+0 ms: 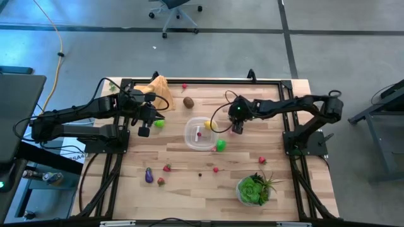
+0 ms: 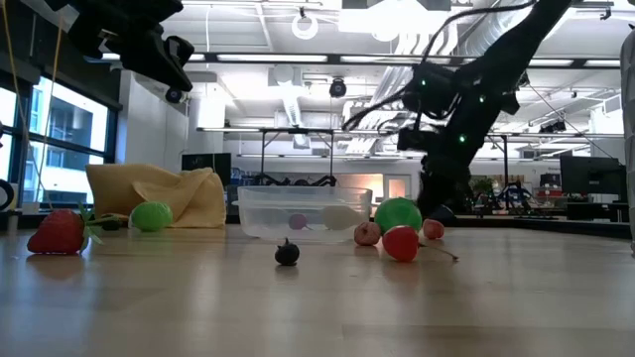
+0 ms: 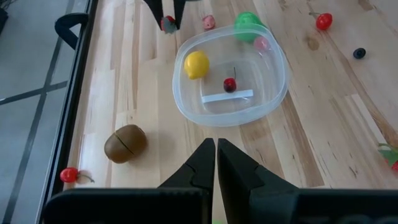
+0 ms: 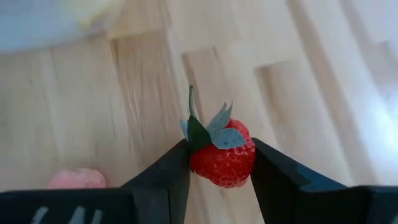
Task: Pick and placing Produce into tupperware
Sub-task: Put the top strawberry into the transparent bin
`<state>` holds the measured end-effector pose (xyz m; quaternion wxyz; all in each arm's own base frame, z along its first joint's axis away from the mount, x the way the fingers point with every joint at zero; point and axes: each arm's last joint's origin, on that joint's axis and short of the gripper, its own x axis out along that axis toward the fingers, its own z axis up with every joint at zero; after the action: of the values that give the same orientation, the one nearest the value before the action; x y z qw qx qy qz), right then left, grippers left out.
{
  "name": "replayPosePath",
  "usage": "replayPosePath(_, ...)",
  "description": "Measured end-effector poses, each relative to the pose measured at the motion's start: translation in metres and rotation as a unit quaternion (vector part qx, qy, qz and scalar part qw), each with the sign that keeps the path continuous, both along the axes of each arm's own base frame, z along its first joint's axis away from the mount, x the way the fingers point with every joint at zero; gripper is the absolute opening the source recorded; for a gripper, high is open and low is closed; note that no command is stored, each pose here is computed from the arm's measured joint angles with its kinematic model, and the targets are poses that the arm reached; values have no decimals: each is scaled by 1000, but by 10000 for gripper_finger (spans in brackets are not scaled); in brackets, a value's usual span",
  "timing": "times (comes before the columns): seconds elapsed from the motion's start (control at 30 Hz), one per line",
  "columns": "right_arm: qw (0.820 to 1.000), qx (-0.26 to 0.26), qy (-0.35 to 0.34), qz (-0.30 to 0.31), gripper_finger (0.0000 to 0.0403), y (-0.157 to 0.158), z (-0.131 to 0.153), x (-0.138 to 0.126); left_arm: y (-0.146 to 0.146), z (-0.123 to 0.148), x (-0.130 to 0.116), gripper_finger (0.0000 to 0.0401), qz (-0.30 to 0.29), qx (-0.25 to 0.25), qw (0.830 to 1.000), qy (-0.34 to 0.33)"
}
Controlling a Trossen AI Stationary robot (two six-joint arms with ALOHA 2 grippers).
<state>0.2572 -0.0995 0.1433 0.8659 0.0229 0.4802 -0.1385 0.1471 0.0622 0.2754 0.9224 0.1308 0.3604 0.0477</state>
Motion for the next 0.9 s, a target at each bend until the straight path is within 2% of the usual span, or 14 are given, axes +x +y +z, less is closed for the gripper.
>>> replayPosePath(0.27,995,-9,-98,10,134,0,51,15,0,0,0,10,0,0,1000,0)
replayPosePath(0.53,980,6,-179,83,134,28,98,50,0,0,0,10,0,0,1000,0)
replayPosePath(0.7,979,24,-172,107,134,46,99,71,0,0,0,10,0,0,1000,0)
replayPosePath(0.9,984,54,-117,122,134,57,69,93,0,0,0,10,0,0,1000,0)
